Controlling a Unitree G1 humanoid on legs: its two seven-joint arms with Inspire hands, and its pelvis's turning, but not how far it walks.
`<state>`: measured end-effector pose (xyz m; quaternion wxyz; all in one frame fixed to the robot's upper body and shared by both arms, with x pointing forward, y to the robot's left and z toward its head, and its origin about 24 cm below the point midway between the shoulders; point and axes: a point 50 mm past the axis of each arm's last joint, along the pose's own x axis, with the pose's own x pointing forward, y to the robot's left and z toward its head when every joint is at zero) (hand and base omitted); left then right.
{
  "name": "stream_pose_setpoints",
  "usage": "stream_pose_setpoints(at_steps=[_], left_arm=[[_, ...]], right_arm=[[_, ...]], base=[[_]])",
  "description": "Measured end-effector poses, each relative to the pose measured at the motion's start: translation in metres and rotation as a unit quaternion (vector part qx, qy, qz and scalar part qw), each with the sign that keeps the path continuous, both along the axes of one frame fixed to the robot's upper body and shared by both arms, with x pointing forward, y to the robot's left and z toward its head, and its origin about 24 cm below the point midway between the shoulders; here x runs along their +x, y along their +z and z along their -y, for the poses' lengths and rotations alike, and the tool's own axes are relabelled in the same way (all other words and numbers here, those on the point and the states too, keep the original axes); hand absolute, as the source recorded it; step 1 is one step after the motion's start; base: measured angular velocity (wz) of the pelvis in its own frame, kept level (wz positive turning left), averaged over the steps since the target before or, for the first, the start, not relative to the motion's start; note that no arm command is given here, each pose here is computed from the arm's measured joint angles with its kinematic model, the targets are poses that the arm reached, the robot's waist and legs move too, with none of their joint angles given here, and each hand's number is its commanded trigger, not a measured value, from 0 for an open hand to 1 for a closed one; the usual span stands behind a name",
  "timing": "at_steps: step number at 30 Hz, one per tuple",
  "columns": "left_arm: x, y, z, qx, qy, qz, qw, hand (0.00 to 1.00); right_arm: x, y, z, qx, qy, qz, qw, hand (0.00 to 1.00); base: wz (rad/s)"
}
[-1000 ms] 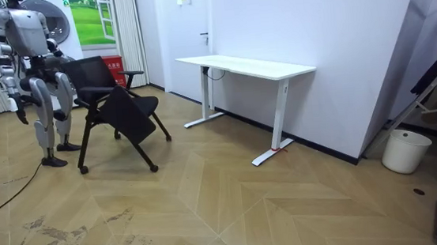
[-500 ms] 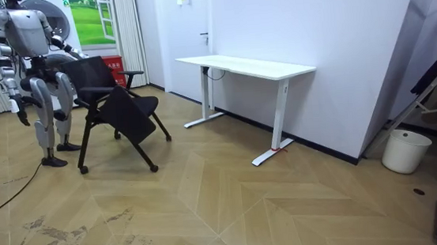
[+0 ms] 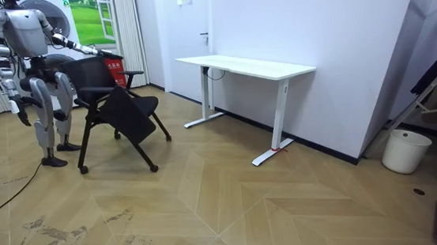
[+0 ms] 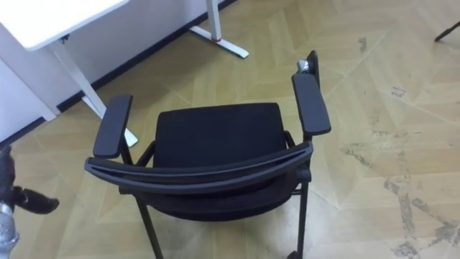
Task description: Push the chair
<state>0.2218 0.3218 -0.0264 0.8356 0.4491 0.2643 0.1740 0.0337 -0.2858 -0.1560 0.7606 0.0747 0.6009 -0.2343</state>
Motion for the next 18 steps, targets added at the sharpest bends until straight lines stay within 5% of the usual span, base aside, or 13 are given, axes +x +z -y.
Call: stream_pose_setpoints(at_steps=[11,18], left_arm=[[0.026,0.025,0.031,0.045,-0.122,0.003,0.992,0.0],[0.032,0.034,0.054,0.127,-0.234,-0.063,0.962,0.0]], right_arm=[[0.007,0.0,-0.002,0.003,0.012,0.005,1.0,0.0],[0.01,0.002,0.002,0.005,0.022,0.011,1.0,0.0]], base=[[0.0],[0.0]])
